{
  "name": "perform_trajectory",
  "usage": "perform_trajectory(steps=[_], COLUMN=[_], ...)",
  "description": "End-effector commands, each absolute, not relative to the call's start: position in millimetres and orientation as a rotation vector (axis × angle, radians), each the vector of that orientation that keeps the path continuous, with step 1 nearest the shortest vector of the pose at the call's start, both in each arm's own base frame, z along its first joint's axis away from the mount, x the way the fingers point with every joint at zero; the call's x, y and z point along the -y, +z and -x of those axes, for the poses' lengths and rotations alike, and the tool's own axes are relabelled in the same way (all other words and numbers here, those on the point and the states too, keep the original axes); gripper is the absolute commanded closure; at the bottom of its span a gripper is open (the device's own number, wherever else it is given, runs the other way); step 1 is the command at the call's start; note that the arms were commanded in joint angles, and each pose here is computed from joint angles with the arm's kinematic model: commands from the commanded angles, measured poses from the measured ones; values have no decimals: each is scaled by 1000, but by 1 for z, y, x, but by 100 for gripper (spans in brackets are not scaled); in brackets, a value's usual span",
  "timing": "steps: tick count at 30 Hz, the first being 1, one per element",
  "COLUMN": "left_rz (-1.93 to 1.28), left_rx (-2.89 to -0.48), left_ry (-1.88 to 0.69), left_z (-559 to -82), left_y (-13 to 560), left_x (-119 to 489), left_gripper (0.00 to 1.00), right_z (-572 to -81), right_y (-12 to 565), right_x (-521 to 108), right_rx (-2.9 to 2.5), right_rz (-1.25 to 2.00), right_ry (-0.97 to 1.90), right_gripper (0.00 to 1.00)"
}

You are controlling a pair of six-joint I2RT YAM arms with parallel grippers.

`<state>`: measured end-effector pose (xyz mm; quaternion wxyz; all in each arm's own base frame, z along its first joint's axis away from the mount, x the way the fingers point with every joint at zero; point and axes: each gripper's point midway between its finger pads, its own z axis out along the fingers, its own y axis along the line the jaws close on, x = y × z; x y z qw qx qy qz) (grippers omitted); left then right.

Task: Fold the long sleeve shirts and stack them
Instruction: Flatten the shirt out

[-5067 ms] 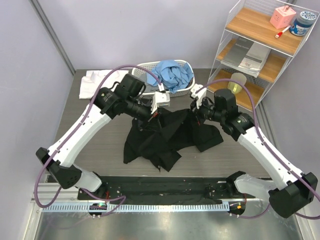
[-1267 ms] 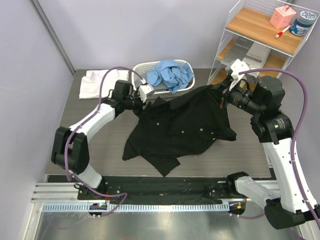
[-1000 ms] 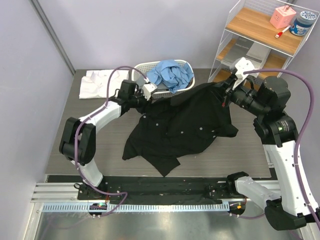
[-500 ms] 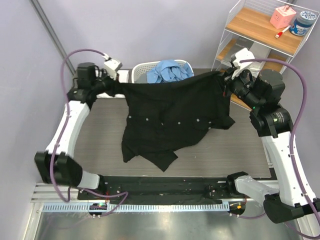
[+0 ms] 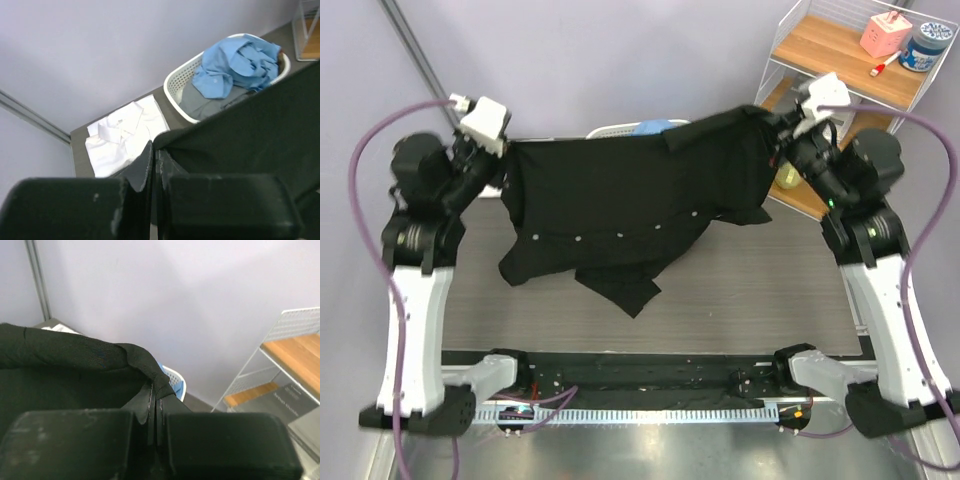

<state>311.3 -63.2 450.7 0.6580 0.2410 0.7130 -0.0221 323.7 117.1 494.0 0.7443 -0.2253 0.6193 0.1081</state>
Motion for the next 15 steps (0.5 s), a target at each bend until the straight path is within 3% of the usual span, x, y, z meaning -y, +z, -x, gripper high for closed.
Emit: perform_trajectory(steps=[1,5,9,12,15], left_rz=[-393,-384,-416,-505,-660], left_rx=[-1696,-1620,-1523,-1533,-1623], left_ry=[10,-25,-19,-18,-50], left_z=[-377,-386,-344,-304,-264], left_y=[450,497,533,510,450], left_x=[44,47,45,50,59], left_gripper=[100,100,100,100,100], right_z=[-372,-377,-318,-273,-262], right_y=[555,595,624,597,519], right_x=[-113,-110,-104,-101,-100], right_rx=[-1200,-1116,-1032,-1061,-1245], right_rz=[387,356,402,497,606], right_ry=[185,181,182,158,139], right_gripper=[99,99,99,99,99])
